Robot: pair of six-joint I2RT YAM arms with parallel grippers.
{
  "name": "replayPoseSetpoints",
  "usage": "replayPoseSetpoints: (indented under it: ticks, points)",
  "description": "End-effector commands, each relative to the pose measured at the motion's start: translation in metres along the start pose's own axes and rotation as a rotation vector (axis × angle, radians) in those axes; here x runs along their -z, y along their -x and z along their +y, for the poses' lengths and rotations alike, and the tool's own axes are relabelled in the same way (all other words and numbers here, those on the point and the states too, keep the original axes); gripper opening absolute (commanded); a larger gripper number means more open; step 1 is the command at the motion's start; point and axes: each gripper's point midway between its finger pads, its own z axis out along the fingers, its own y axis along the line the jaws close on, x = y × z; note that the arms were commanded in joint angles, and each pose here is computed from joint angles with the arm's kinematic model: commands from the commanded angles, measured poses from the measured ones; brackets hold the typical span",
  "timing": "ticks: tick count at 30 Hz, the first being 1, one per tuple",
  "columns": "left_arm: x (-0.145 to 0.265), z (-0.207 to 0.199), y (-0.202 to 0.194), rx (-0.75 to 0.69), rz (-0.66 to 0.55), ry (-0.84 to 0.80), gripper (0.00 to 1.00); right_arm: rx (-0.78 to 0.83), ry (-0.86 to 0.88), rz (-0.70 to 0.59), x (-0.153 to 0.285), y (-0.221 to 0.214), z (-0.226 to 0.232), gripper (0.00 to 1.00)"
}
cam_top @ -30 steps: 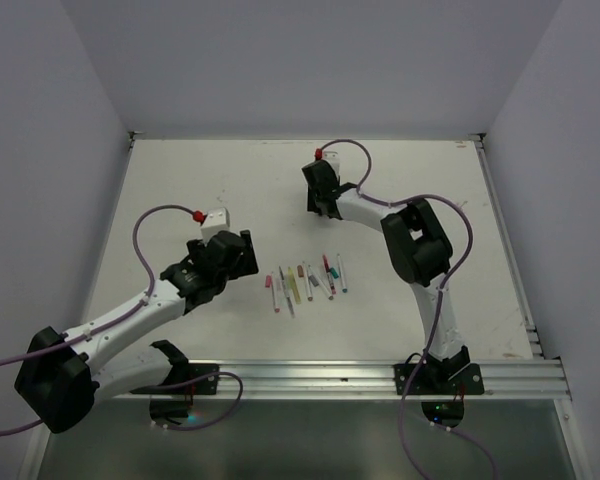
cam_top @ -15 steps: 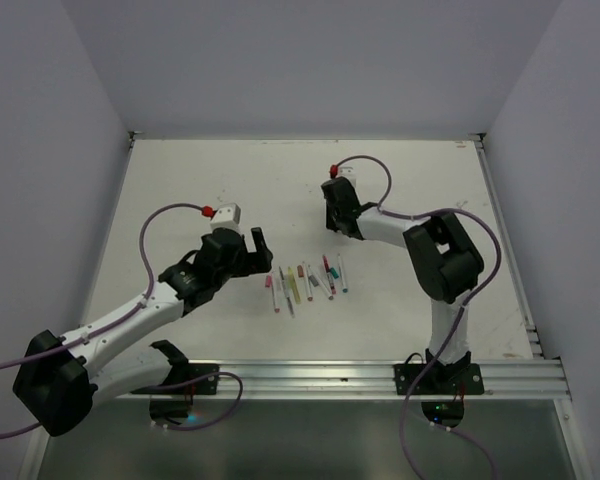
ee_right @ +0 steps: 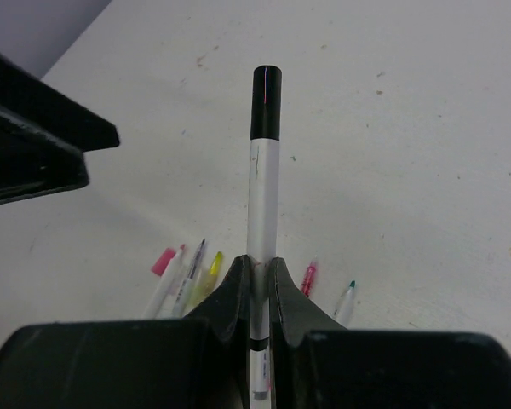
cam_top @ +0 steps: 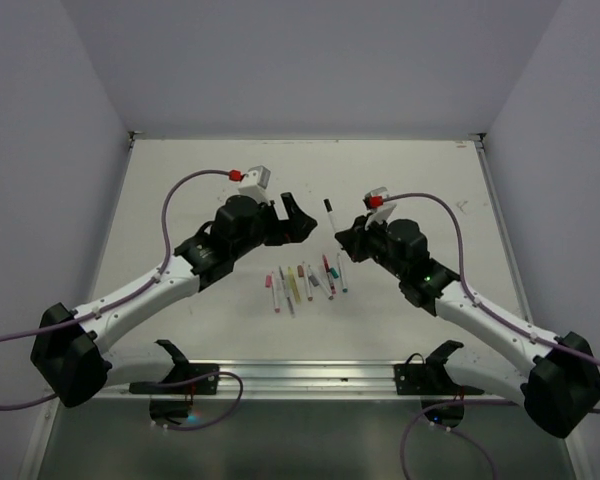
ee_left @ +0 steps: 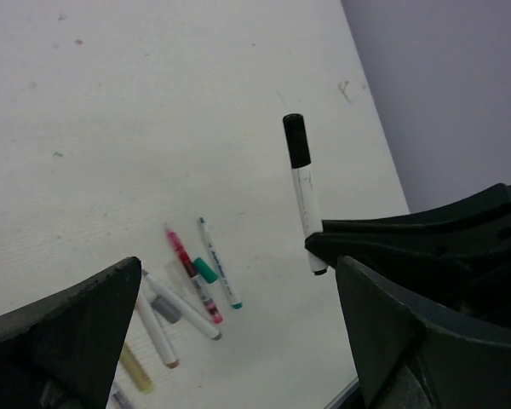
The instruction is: Open the pen caps
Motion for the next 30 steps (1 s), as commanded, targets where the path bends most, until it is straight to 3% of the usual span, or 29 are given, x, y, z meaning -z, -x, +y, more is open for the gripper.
replayPoseSetpoints:
  ticks: [1, 10, 13, 18, 21, 24, 25, 26, 27, 30]
  points:
    - [-0.006, -0.063, 0.022, 0.034, -0.061, -0.151, 0.98, 0.036, 0.135, -0.031, 0.02, 0.003, 0.022, 0.0]
    - [-0.037, -0.102, 0.015, 0.077, -0.057, -0.201, 0.69, 0.04, 0.197, -0.059, 0.047, 0.002, 0.03, 0.0]
    - [-0.045, -0.097, 0.013, 0.089, -0.061, -0.143, 0.64, 0.038, 0.206, -0.06, 0.048, 0.0, 0.031, 0.0]
    - [-0.051, -0.095, 0.01, 0.102, -0.063, -0.118, 0.47, 0.037, 0.212, -0.061, 0.047, 0.0, 0.032, 0.0]
    - [-0.053, -0.094, 0.009, 0.106, -0.061, -0.116, 0.31, 0.037, 0.21, -0.062, 0.047, -0.001, 0.032, 0.0]
    - [-0.053, -0.095, 0.007, 0.11, -0.054, -0.12, 0.09, 0.033, 0.203, -0.065, 0.046, -0.001, 0.03, 0.0]
    - [-0.053, -0.094, 0.005, 0.109, -0.048, -0.122, 0.0, 0.032, 0.202, -0.064, 0.046, -0.002, 0.03, 0.04]
    - [-0.054, -0.094, 0.004, 0.108, -0.045, -0.122, 0.0, 0.03, 0.204, -0.068, 0.046, 0.0, 0.031, 0.11]
    - [-0.054, -0.091, -0.001, 0.104, -0.037, -0.122, 0.0, 0.023, 0.206, -0.07, 0.046, 0.001, 0.032, 0.26]
    - [-0.052, -0.093, -0.009, 0.102, -0.021, -0.156, 0.0, 0.006, 0.216, -0.071, 0.043, 0.006, 0.035, 0.47]
